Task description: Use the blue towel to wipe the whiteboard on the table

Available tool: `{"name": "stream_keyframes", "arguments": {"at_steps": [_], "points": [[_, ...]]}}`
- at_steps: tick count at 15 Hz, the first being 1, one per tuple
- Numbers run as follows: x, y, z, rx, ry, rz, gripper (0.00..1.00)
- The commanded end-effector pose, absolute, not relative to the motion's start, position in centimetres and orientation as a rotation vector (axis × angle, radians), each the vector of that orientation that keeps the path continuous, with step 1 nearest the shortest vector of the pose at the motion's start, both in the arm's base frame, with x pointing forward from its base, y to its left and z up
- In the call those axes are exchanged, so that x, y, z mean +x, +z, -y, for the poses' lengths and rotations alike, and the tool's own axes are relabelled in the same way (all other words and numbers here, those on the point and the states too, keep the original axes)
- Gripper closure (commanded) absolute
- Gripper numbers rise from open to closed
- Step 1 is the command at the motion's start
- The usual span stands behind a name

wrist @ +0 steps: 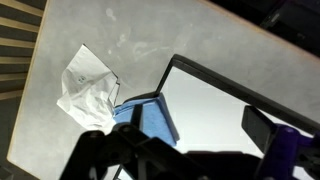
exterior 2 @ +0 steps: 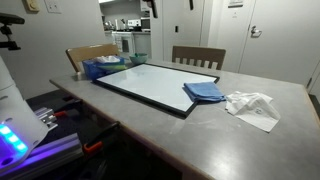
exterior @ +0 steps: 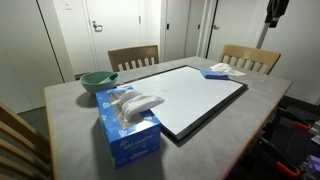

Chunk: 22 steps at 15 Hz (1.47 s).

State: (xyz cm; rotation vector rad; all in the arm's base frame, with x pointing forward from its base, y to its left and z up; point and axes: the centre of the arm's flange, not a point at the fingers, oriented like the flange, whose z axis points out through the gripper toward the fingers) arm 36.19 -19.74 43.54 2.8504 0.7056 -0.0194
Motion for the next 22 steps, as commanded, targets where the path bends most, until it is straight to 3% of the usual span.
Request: {"name": "stream_keyframes", "arguments": {"at_steps": [1, 6, 13, 14, 22], "points": [[38.9, 40.0, 24.3, 2.919, 0.091, -0.611, 0.00], [42.7, 37.0, 26.3, 2.924, 0.196, -0.755, 0.00], [49.2, 28.9, 26.9, 3.036, 0.077, -0.907, 0.00], [46.3, 31.1, 24.9, 3.010, 0.133, -0.865, 0.00], [49.5, 24.9, 26.4, 3.082, 0.055, -0.828, 0.00]]}}
